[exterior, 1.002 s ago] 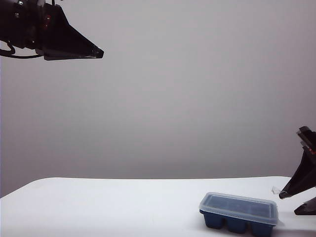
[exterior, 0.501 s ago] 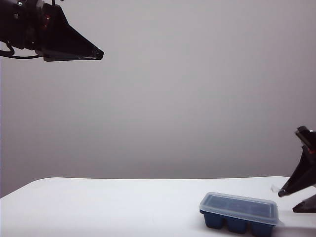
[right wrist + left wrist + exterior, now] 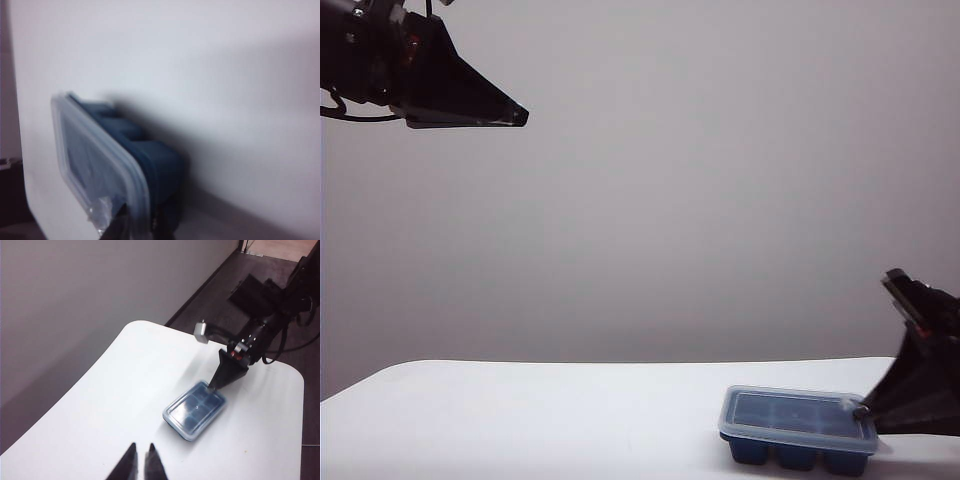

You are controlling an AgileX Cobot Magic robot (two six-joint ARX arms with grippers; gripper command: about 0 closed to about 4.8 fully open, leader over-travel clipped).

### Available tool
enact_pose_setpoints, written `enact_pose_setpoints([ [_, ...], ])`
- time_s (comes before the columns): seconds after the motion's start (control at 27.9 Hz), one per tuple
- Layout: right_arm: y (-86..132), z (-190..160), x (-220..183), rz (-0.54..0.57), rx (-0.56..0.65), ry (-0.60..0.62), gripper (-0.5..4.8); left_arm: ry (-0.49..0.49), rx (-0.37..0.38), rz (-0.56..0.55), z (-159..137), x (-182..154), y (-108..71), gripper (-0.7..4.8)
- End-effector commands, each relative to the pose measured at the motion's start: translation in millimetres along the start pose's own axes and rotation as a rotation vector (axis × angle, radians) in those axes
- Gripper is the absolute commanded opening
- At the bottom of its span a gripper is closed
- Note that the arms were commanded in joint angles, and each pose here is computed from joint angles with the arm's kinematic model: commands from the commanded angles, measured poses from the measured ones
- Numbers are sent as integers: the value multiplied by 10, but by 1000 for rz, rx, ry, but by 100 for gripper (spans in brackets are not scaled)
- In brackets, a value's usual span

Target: Pick up the ice cube tray, remove its lid, and then place both the tray and the lid back on the table.

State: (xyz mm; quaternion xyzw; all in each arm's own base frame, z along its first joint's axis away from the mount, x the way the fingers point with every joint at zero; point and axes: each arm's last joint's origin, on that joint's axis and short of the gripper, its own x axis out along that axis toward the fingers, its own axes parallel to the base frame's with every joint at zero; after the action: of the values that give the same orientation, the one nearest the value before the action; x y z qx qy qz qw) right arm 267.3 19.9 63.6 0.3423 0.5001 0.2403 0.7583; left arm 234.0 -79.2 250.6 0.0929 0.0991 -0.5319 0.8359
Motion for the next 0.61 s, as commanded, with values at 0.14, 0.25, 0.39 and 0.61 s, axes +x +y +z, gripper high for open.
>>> enact_pose_setpoints([
  [0.14, 5, 7, 19, -22, -17, -12, -6, -8, 9, -3, 22, -2, 0, 29],
  [0.25, 22, 44, 18, -10, -16, -29, -6, -12, 15, -3, 26, -2, 2, 90],
  [0.39, 84, 142, 18, 60, 0, -22, -6, -16, 34, 0, 33, -2, 5, 309],
  [0.61, 310, 460, -12, 256, 52, 13, -6, -17, 125, 0, 33, -2, 4, 479],
])
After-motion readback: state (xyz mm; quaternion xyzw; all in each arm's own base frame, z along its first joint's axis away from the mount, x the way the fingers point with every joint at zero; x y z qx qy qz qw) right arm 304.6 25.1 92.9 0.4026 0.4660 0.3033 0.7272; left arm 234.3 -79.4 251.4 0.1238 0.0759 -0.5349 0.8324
